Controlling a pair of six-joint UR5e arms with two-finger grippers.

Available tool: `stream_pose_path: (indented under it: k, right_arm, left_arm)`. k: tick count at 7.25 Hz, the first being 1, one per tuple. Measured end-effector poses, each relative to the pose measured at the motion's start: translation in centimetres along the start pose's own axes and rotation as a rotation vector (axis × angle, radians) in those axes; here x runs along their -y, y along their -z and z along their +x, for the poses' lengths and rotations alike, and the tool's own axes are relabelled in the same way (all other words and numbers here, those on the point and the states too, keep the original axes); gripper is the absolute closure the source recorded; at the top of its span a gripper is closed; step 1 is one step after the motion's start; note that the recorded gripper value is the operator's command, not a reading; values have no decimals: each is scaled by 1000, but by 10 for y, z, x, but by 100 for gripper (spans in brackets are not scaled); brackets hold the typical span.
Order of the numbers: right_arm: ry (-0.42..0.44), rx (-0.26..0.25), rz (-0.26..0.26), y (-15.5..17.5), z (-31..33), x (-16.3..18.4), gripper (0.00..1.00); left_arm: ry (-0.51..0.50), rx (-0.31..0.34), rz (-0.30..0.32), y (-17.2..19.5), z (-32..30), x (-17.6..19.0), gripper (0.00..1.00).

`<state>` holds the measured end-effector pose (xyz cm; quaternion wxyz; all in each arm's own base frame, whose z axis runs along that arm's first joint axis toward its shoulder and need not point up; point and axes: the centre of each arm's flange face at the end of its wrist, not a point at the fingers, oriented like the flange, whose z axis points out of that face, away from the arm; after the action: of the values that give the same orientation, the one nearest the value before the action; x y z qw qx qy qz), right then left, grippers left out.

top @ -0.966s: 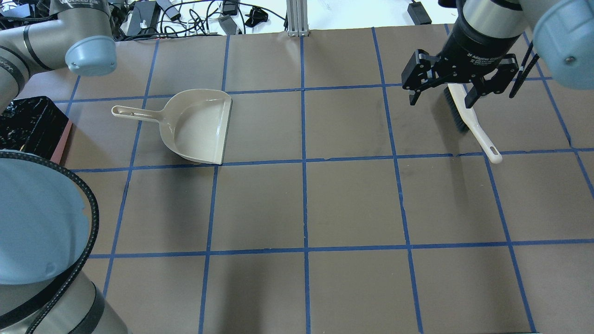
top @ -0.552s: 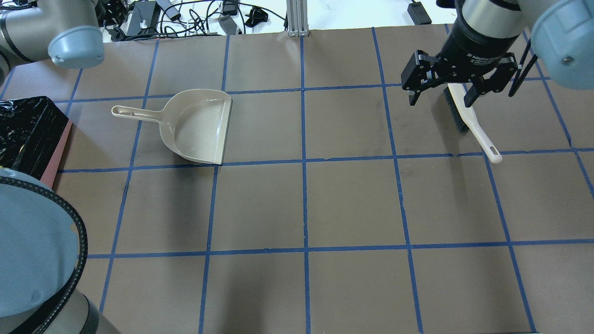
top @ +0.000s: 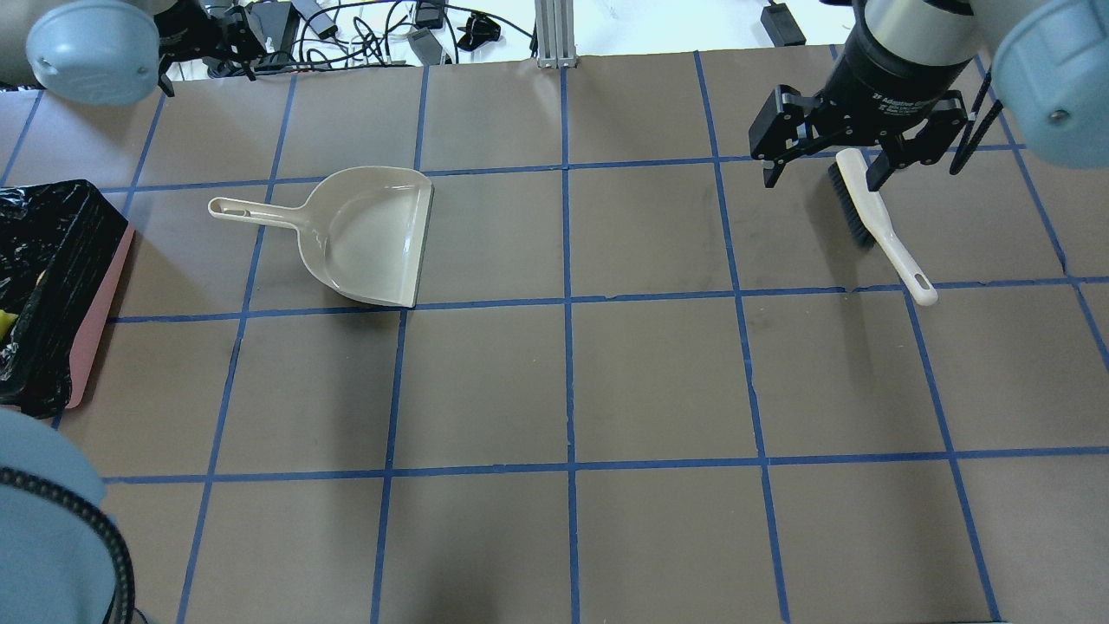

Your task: Sweep and dump trash into bin

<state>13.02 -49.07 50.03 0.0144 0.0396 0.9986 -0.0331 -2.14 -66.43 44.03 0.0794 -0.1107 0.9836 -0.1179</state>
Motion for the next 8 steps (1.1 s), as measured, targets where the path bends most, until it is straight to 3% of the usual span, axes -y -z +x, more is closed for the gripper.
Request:
stream_pose_path:
  k: [2, 3, 5, 8]
  right_arm:
    - [-1, 1, 3, -2, 0, -1, 0]
    - [0, 1, 2, -3, 0, -1, 0]
    - [0, 1, 1, -4, 0, -1, 0]
    - [1, 0, -2, -6, 0, 0, 0]
  left_arm:
    - [-228, -38, -123, 19, 17, -32, 0]
    - [-298, -78, -155, 28, 25, -45, 0]
    - [-380, -161, -174, 46, 62, -75, 0]
    - [-440, -173, -182, 72, 91, -108, 0]
